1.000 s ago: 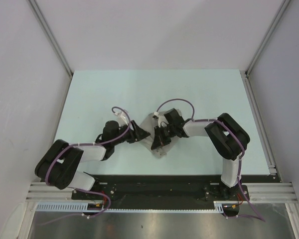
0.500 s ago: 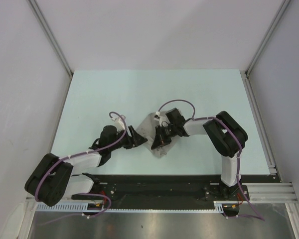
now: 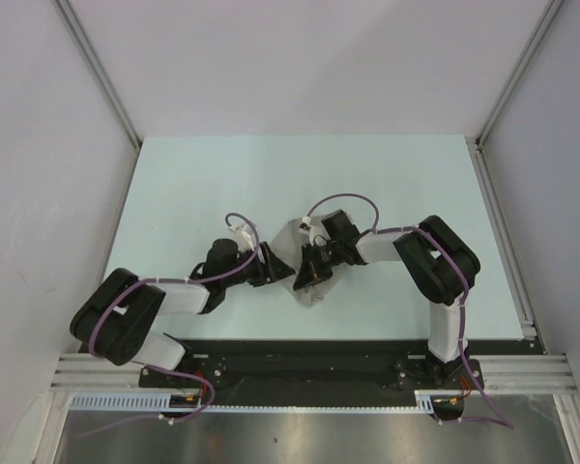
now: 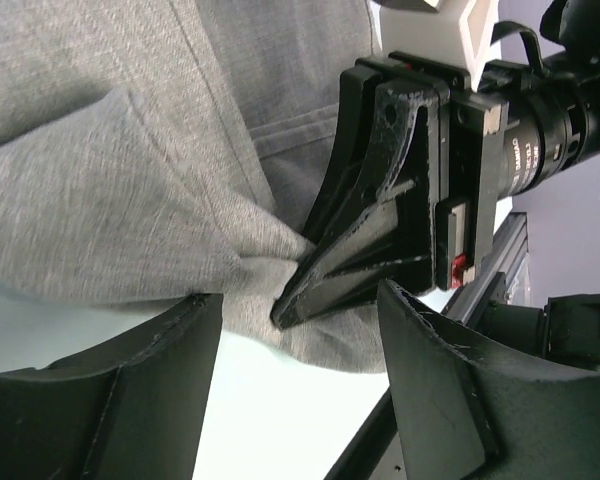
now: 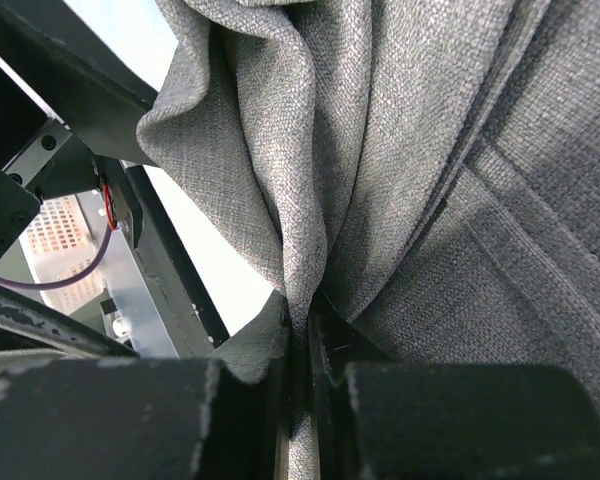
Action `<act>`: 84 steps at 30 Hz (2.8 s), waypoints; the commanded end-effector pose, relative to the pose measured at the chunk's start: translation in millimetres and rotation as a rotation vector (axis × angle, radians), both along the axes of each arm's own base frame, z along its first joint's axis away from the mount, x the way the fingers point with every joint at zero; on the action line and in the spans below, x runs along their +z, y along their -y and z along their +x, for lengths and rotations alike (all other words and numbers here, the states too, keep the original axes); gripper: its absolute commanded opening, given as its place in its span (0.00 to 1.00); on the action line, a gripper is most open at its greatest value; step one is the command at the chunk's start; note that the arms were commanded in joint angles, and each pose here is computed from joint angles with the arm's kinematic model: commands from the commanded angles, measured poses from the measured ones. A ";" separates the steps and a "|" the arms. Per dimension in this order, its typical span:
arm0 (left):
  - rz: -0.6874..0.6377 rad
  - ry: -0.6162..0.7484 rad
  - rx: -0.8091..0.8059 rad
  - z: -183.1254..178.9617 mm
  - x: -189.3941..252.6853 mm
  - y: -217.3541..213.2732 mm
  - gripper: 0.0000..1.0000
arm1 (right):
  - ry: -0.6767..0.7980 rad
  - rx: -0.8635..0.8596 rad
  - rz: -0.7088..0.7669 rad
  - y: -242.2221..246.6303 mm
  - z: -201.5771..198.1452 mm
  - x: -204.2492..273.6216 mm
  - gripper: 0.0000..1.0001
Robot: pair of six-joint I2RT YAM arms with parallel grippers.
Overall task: Fold the napkin, place the utensils inside, and roll it up
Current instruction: Roll the napkin with the utensil
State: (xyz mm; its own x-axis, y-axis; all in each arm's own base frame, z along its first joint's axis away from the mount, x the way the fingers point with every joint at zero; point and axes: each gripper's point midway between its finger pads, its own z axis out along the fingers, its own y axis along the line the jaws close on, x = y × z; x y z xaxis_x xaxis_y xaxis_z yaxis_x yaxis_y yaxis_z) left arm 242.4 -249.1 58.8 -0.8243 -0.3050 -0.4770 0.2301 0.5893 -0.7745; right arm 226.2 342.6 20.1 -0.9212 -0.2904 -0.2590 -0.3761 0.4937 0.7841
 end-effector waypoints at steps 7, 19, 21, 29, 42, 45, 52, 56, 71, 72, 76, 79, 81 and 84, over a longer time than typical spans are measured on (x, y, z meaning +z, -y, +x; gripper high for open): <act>-0.066 0.090 -0.035 25.3 19.4 22.5 0.68 | 0.027 -0.051 -0.110 10.7 9.4 -31.4 0.00; -0.005 0.002 0.036 18.7 -27.6 7.8 0.67 | 0.121 -0.081 -0.121 20.7 8.8 5.1 0.51; 0.000 -0.006 0.047 19.6 -30.5 6.2 0.67 | 0.151 -0.075 -0.127 24.4 6.9 11.6 0.62; 0.021 -0.037 0.057 16.7 -43.3 3.4 0.67 | 0.282 -0.070 -0.167 40.2 -9.3 33.7 0.77; -0.014 -0.016 0.072 18.9 -33.2 4.6 0.67 | 0.328 0.004 -0.149 9.6 -34.0 33.2 0.81; -0.005 -0.011 0.077 22.4 -31.7 4.7 0.68 | 0.350 0.006 -0.154 1.9 -35.5 34.6 0.81; -0.028 -0.019 0.088 26.5 -29.2 6.7 0.66 | 0.411 0.030 -0.175 -11.3 -40.2 40.4 0.81; -0.088 0.001 0.079 27.2 -9.4 11.4 0.66 | 0.419 0.017 -0.195 -7.7 -40.7 37.8 0.82; -0.016 -0.016 0.119 38.3 -32.3 5.9 0.66 | 0.463 -0.063 -0.197 6.1 -43.5 58.8 0.97; -0.003 -0.021 0.123 38.4 -35.0 4.4 0.66 | 0.459 -0.065 -0.201 7.7 -46.6 59.8 0.97; 0.010 -0.031 0.132 38.0 -40.0 1.4 0.66 | 0.463 -0.087 -0.202 16.5 -55.7 72.3 0.98; 0.016 -0.039 0.135 37.6 -43.2 0.7 0.66 | 0.452 -0.105 -0.200 22.8 -62.5 77.1 0.98; 0.017 -0.041 0.137 37.7 -44.3 0.1 0.66 | 0.448 -0.110 -0.201 24.4 -66.9 78.4 0.98; 0.023 -0.046 0.136 36.6 -46.0 -0.6 0.66 | 0.443 -0.121 -0.204 26.8 -74.7 81.5 0.98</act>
State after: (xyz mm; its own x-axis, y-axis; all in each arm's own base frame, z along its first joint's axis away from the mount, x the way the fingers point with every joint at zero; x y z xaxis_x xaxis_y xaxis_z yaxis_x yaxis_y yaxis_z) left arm 274.1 -265.6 41.8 -0.8012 -0.3949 -0.4497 0.1908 0.5437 -0.8173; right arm 160.9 322.7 98.7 -0.7480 -0.2950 -0.5945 -0.6118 0.6538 0.4453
